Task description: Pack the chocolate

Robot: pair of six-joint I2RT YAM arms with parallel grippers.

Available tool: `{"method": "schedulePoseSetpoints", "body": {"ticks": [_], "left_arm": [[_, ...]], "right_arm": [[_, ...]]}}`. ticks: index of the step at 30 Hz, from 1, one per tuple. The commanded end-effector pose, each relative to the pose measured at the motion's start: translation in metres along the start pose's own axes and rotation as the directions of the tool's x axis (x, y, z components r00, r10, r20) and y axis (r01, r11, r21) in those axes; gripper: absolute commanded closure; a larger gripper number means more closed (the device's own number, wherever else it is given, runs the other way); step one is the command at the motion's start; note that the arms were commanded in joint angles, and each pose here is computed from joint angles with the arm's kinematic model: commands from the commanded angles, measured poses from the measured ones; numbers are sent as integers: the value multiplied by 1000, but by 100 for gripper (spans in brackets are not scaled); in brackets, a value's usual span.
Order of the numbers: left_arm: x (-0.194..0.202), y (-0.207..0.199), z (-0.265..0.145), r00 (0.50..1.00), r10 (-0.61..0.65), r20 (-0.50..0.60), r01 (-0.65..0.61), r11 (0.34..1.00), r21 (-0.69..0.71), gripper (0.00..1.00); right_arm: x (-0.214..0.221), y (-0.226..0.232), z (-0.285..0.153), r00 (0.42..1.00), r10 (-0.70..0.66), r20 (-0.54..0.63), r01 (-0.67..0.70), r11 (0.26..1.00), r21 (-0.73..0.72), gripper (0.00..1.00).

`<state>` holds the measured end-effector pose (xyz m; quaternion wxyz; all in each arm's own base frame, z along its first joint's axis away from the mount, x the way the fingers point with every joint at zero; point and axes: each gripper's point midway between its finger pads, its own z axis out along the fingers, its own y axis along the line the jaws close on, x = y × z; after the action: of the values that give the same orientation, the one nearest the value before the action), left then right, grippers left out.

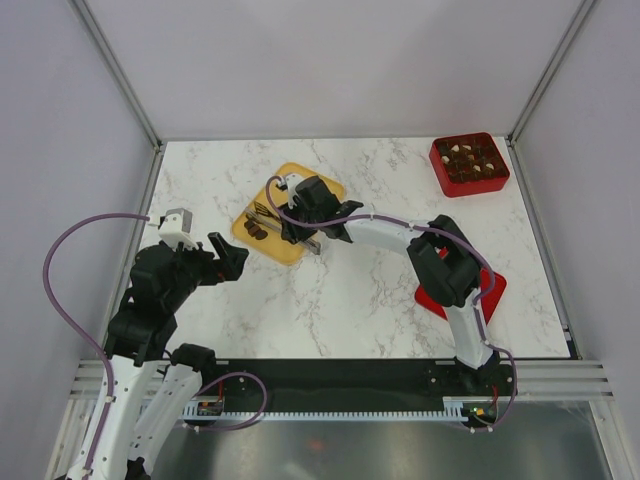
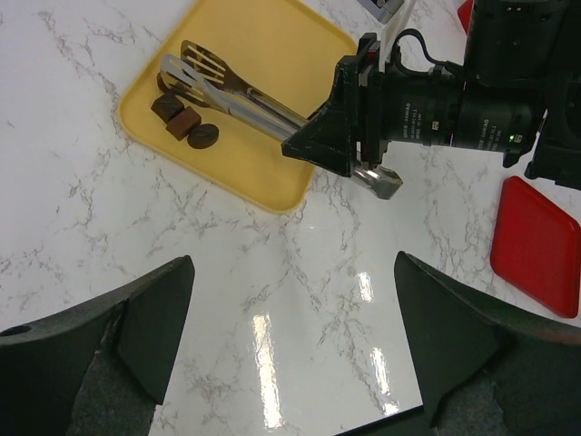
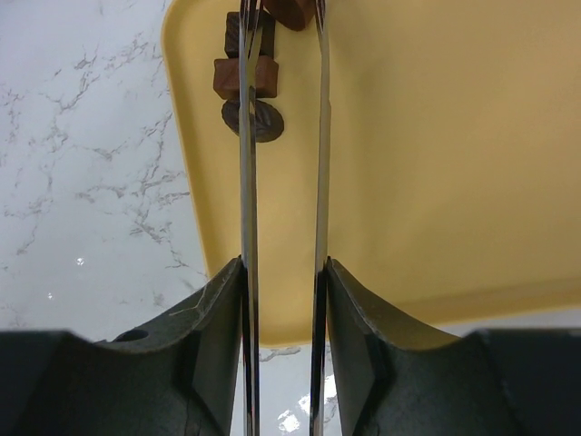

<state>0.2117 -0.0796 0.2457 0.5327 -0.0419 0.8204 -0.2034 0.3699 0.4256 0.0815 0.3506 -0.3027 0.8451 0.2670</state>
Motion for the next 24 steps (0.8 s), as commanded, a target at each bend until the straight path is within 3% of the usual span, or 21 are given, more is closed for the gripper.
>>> {"method": "schedulePoseSetpoints", "body": {"ticks": [1,12,19,24], "left_arm": [[-6,2,1,999,13,32,-13,1000,-8,0],[-6,2,2,999,12,30,-11,1000,-7,0],[-6,2,2,999,12,30,-12,1000,-7,0],[-6,2,2,999,12,31,-11,1000,-9,0]], "right_arm": [[-25,5,1,997,-25,69,26,1000,-16,54],[-29,4,2,997,-27,68,28,1000,-8,54],[-36,-2,-10,996,-29,83,26,999,39,69],[-48,-14,-37,993,-7,115,-1,997,73,73]]}}
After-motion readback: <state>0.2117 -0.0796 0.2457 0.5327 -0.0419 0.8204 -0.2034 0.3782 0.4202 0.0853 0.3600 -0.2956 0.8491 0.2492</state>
